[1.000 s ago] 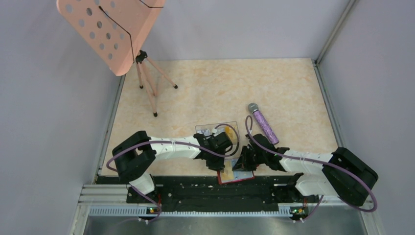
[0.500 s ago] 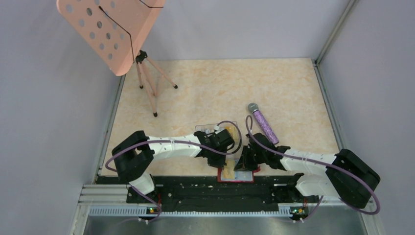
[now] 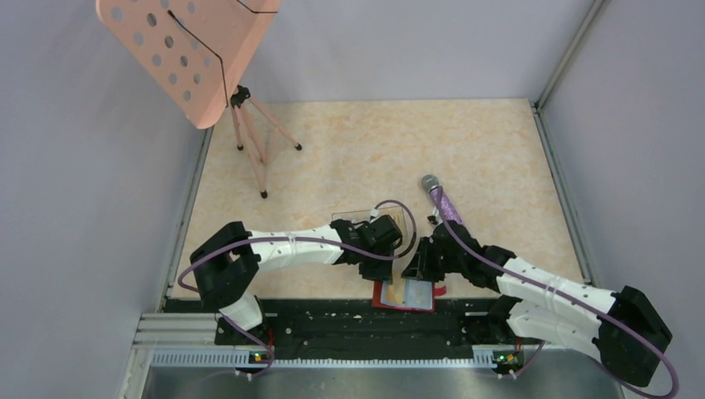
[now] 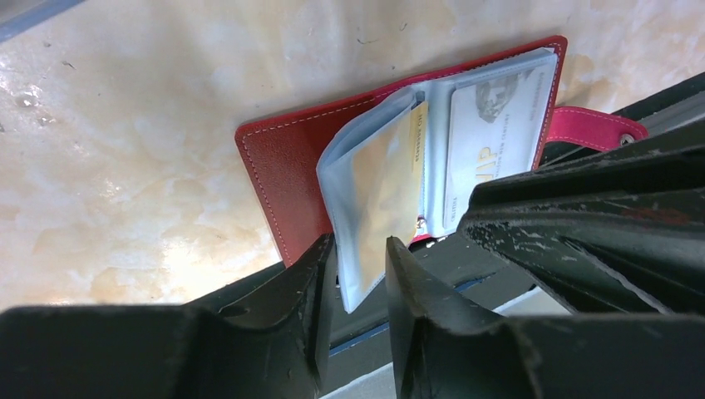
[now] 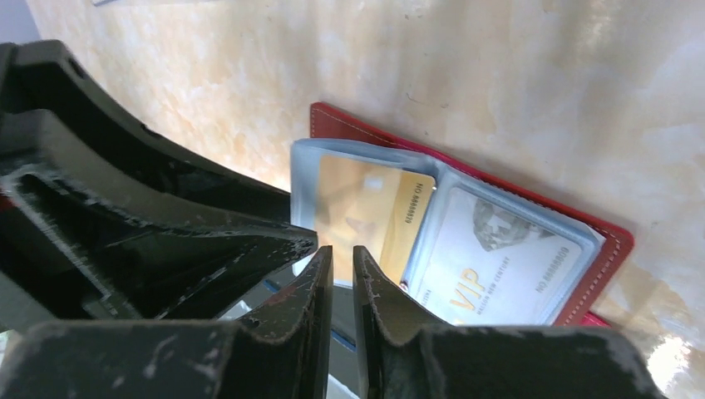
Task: Put the credit cards into the card holder
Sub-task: Turn over the card holder at the corner of the board.
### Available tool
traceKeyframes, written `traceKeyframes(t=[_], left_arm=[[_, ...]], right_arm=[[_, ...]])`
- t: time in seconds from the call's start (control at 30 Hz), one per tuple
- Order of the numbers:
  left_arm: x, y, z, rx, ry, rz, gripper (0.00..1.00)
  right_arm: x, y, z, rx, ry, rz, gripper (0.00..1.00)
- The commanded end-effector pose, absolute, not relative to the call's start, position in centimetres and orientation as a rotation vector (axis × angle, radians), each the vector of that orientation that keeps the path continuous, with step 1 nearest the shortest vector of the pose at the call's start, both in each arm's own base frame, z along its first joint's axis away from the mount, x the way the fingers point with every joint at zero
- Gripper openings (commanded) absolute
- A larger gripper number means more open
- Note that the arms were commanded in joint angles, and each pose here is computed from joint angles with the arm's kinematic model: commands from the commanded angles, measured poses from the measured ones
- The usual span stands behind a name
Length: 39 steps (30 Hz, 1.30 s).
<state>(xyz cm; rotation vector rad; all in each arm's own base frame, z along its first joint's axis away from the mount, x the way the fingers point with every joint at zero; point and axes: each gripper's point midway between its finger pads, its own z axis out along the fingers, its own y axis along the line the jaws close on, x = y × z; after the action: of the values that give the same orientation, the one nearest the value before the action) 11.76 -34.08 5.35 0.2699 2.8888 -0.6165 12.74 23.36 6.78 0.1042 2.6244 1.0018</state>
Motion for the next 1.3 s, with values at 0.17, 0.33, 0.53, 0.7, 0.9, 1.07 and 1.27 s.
traceKeyframes(t=[0.17,0.33,0.53,0.7,0.9,1.07,1.27], left_arm=[[11.8,-36.1,7.0,0.326,2.860,-0.716,0.34],[11.7,-36.9,7.7,0.329,2.845,-0.779,0.12],[11.2,-38.7,8.8,0.359,2.802,-0.953,0.06],[10.8,-39.8,9.0,0.368,2.802,-1.029,0.29],[10.5,-40.5,9.3,0.400,2.789,-1.093,0.32],[10.0,-41.2,9.5,0.411,2.768,-1.188,0.35],[10.0,-40.7,9.4,0.404,2.763,-1.175,0.36]], right_arm=[[12.5,22.4,6.2,0.104,2.646,0.931,0.16],[12.4,22.1,6.1,0.112,2.647,0.943,0.16],[12.5,21.5,6.7,0.152,2.616,0.996,0.19],[12.7,20.5,7.7,0.182,2.584,1.004,0.28],[12.8,20.1,9.1,0.168,2.559,0.995,0.46],[12.6,20.0,8.2,0.153,2.602,0.967,0.51],[12.1,20.0,6.5,0.149,2.649,0.959,0.41]])
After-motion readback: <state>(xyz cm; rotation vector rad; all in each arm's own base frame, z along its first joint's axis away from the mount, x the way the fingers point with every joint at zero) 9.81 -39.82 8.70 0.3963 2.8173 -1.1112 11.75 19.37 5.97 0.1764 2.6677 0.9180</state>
